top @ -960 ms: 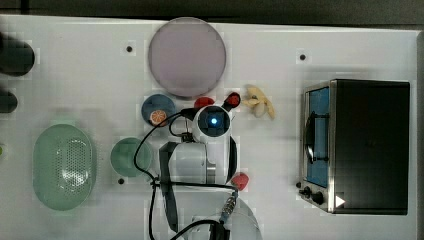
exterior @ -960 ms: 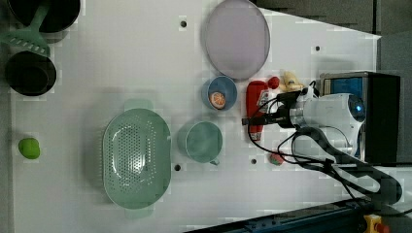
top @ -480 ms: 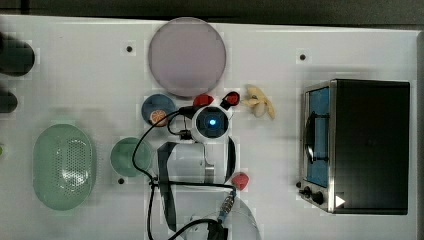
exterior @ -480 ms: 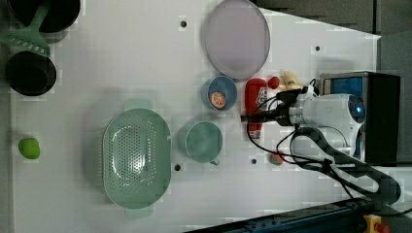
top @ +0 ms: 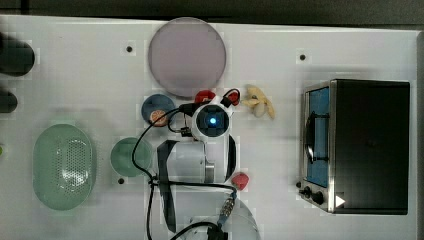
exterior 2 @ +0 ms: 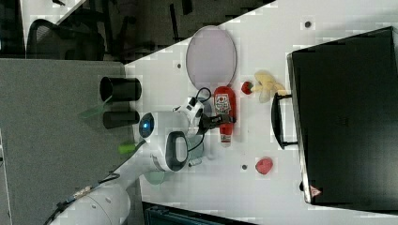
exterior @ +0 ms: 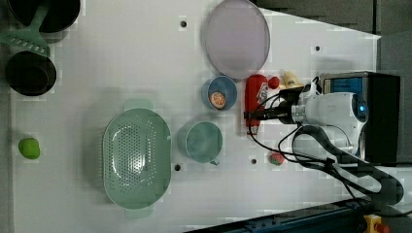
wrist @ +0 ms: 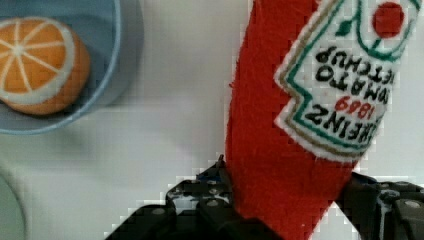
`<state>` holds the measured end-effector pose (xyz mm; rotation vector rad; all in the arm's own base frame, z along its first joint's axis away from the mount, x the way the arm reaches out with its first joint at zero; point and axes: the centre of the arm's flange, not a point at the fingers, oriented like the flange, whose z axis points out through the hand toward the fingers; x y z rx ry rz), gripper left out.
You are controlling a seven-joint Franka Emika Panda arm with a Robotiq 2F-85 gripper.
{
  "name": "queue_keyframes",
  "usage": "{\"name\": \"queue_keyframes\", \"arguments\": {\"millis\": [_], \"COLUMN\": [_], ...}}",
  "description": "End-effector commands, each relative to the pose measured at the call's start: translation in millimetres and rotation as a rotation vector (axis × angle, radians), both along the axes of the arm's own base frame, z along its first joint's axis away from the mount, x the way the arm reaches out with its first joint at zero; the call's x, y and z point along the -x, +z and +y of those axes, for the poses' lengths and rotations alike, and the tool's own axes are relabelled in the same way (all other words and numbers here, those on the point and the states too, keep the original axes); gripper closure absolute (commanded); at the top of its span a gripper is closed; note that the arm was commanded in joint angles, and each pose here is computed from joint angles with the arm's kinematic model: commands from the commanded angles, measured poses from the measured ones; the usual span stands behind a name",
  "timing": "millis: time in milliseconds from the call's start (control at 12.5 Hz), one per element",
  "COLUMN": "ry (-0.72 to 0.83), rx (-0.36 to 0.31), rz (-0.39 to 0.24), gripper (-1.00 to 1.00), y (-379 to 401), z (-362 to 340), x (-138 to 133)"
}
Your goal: Pick Ketchup from the table and place it in strainer.
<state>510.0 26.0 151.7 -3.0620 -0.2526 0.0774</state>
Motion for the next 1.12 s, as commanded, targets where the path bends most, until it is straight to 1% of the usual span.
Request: {"name": "queue_keyframes", "arguments": {"millis": [80, 240, 480, 560, 720, 880, 960, 1120], "ry": [0.017, 0.006, 0.045, 0.034, -0.009, -0.063, -0.079, -0.132], "rx": [0.02, 0.035, 0.058, 0.068, 0.094, 0.119, 0.127, 0.115], "rz": [-0.062, -0.049, -0.075, -0.073, -0.044, -0.015, -0.015, -0.017], "gripper": [-0.23, -0.23, -0.23, -0.23, -0.23, -0.23, -0.23, -0.23], "y": [70, 119, 199, 223, 262, 283, 288, 288], "z": [8, 16, 39, 46, 66, 100, 122, 170], "x": [-18, -19, -15, -11, 2, 18, 25, 38]}}
